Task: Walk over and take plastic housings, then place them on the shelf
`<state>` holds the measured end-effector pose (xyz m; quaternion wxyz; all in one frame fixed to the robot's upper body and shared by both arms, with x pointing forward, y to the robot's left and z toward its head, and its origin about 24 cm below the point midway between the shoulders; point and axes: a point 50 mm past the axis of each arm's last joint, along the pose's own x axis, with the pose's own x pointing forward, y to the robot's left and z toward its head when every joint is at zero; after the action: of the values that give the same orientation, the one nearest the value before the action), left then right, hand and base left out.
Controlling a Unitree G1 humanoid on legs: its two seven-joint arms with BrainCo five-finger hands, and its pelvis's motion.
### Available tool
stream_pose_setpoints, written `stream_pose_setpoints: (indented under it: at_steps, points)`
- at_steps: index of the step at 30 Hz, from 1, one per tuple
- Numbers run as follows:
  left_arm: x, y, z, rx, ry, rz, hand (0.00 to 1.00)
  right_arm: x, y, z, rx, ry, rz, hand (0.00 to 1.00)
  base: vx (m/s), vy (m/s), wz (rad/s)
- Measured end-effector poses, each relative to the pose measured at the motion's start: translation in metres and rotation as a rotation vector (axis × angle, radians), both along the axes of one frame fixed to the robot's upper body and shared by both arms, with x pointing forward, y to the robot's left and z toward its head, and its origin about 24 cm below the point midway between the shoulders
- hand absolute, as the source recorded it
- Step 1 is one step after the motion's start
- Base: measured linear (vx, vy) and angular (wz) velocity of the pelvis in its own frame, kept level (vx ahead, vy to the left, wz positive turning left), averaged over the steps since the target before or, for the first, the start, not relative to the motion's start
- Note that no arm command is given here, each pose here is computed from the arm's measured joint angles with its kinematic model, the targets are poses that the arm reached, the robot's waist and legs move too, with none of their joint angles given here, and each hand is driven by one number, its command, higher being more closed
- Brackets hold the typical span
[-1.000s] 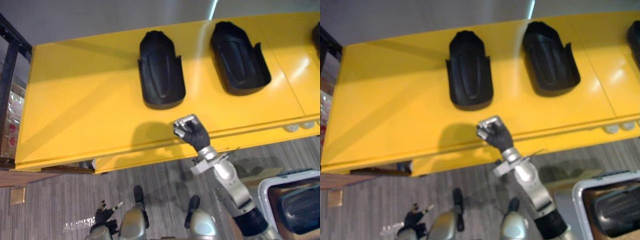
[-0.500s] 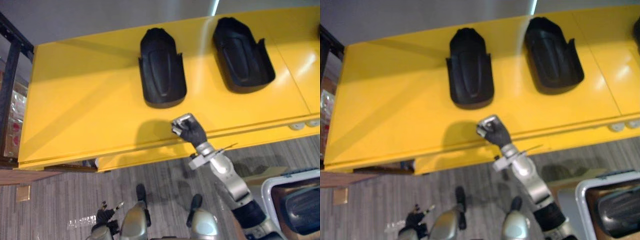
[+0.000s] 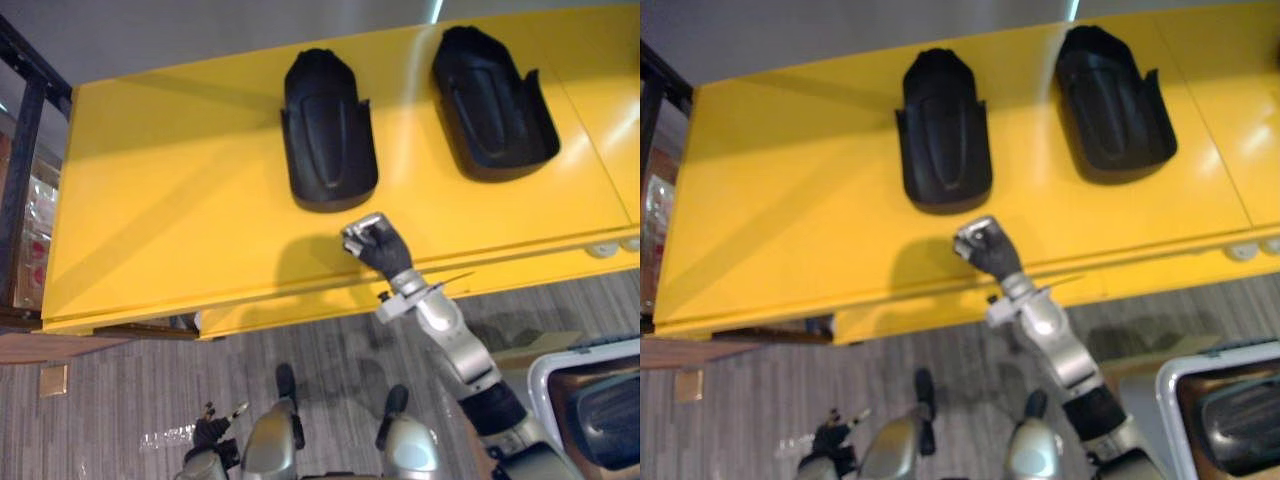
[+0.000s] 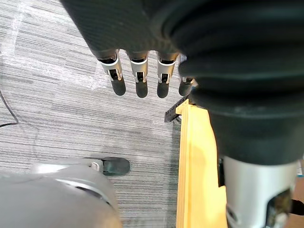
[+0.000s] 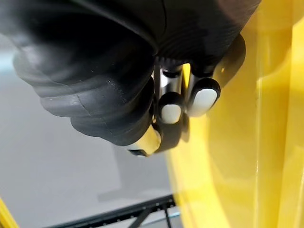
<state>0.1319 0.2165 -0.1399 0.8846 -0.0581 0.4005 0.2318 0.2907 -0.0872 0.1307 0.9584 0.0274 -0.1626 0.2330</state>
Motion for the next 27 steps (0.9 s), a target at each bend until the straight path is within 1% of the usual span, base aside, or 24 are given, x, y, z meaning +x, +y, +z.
stream_pose_setpoints:
  at_steps: [6, 22, 27]
  points:
    - [0.0, -0.001, 0.0, -0.003, 0.004, -0.004, 0.0, 0.008, -0.004, 0.002, 0.008, -0.003, -0.03, 1.0, -0.01, 0.005, 0.05]
    - [0.001, -0.004, 0.0, -0.01, 0.003, -0.008, 0.0, 0.024, -0.007, 0.008, -0.035, -0.03, -0.106, 1.0, 0.0, 0.0, 0.01]
    - [0.001, -0.004, 0.0, -0.01, 0.003, -0.008, 0.0, 0.031, -0.014, 0.011, -0.041, -0.037, -0.153, 1.0, 0.0, 0.0, 0.0]
